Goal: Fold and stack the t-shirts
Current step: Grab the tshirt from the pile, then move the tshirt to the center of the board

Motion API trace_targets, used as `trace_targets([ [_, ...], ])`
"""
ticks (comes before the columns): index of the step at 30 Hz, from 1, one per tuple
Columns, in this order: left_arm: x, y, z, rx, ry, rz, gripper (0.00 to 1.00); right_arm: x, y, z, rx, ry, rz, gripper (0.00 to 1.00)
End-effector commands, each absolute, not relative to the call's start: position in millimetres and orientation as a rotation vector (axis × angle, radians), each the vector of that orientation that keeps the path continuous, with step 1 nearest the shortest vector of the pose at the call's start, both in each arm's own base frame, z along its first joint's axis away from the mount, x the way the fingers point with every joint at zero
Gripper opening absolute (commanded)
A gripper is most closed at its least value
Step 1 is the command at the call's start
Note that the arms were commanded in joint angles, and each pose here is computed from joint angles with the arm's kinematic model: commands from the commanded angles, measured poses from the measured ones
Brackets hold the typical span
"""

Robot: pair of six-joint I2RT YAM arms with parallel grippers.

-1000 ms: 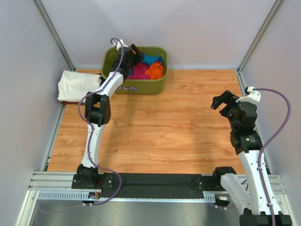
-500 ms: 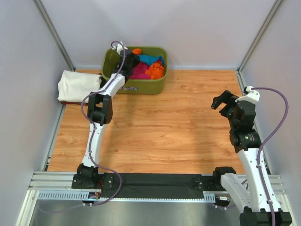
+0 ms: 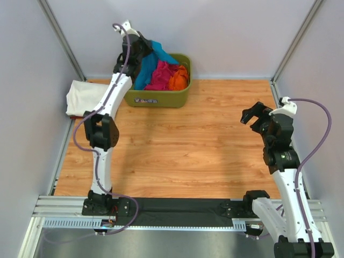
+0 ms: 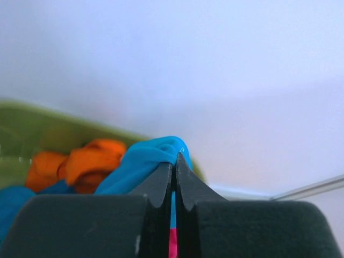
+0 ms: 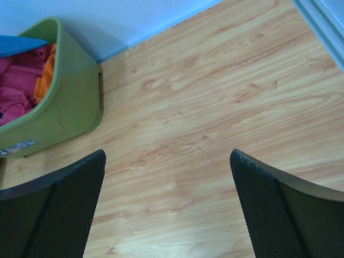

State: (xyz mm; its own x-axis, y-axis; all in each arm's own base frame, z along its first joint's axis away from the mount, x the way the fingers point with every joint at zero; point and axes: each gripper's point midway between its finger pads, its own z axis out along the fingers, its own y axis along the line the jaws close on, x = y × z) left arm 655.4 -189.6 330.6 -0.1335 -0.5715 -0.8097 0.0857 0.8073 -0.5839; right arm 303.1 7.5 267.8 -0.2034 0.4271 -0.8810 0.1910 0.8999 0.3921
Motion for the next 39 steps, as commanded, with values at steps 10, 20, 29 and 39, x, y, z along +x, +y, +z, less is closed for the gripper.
trace_targets([
  [10, 464.8, -130.2, 642.4, -0.209, 1.104, -0.588, 0.00, 281.2, 13.3, 340.0, 0.421, 1.641, 0.298, 1.00],
  [20, 324.2, -148.4, 645.2, 0.075, 1.242, -0.667, 0.00, 277.9, 27.7, 345.6, 0.385, 1.662, 0.377, 1.00],
  [29, 245.2, -194.1, 494.4, 0.217, 1.639, -0.619, 0.00, 280.0, 38.7, 303.8, 0.378, 1.779, 0.420, 1.00],
  [39, 202.7, -330.4, 258.9, 0.408, 2.101, -0.590, 0.00, 261.3, 32.9, 252.3, 0.478, 1.897, 0.389, 1.00],
])
